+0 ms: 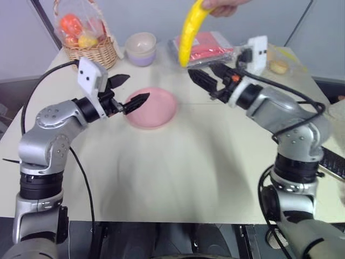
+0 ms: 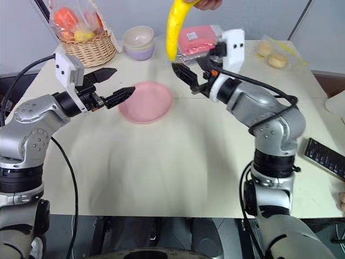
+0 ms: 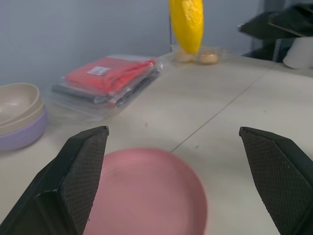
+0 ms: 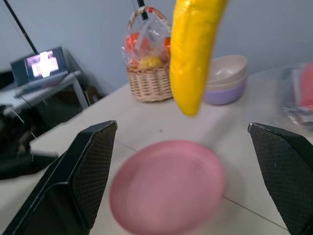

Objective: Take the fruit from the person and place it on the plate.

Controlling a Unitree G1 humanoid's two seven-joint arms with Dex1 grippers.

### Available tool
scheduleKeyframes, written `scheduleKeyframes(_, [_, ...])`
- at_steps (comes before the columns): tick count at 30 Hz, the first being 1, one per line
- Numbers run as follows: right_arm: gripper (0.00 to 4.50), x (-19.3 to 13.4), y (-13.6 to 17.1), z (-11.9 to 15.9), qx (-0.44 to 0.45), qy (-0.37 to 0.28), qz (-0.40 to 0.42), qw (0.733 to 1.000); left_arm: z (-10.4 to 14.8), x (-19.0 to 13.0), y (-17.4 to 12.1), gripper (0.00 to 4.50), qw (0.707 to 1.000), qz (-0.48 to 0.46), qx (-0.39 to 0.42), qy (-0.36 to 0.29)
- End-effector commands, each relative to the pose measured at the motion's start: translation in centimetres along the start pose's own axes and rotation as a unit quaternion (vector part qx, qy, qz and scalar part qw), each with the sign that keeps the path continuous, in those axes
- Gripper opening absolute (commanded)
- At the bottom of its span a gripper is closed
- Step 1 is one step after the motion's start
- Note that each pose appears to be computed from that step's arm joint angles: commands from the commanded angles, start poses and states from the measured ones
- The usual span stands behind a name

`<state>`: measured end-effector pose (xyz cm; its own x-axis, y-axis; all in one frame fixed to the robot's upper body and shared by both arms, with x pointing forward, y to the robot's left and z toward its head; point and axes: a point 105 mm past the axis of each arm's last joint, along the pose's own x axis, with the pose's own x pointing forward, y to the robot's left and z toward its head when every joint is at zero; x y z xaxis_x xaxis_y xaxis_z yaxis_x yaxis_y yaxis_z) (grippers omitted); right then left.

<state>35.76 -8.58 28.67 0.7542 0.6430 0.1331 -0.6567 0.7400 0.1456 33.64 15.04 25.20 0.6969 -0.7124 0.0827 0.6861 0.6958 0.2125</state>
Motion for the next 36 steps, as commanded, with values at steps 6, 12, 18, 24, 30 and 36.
scheduleKeyframes(6, [4.39,3.5,-0.4,3.5,-0.023,-0.045,-0.005,0.999,0.7,-2.1,-1.0,4.50,1.000,-0.006,0.014,0.005])
scheduleKeyframes(12, [4.39,5.3,-0.6,4.7,-0.019,-0.060,0.006,0.998,0.9,-2.6,-1.1,4.50,1.000,0.009,0.013,0.004])
scheduleKeyframes(18, [4.39,6.7,-0.1,4.7,-0.013,-0.062,0.019,0.998,0.6,-3.9,-0.6,4.50,0.999,0.043,0.015,0.014])
scheduleKeyframes(24, [4.16,7.4,0.1,4.6,-0.013,-0.064,0.026,0.998,0.5,-4.9,-0.1,4.50,0.998,0.064,0.020,0.022])
scheduleKeyframes(30, [1.42,8.0,0.4,4.5,-0.014,-0.064,0.033,0.997,0.6,-5.3,-0.1,4.50,0.997,0.074,0.022,0.025])
scheduleKeyframes(36, [1.03,8.0,0.2,4.4,-0.018,-0.060,0.028,0.998,0.3,-5.5,0.0,4.50,0.996,0.077,0.020,0.027])
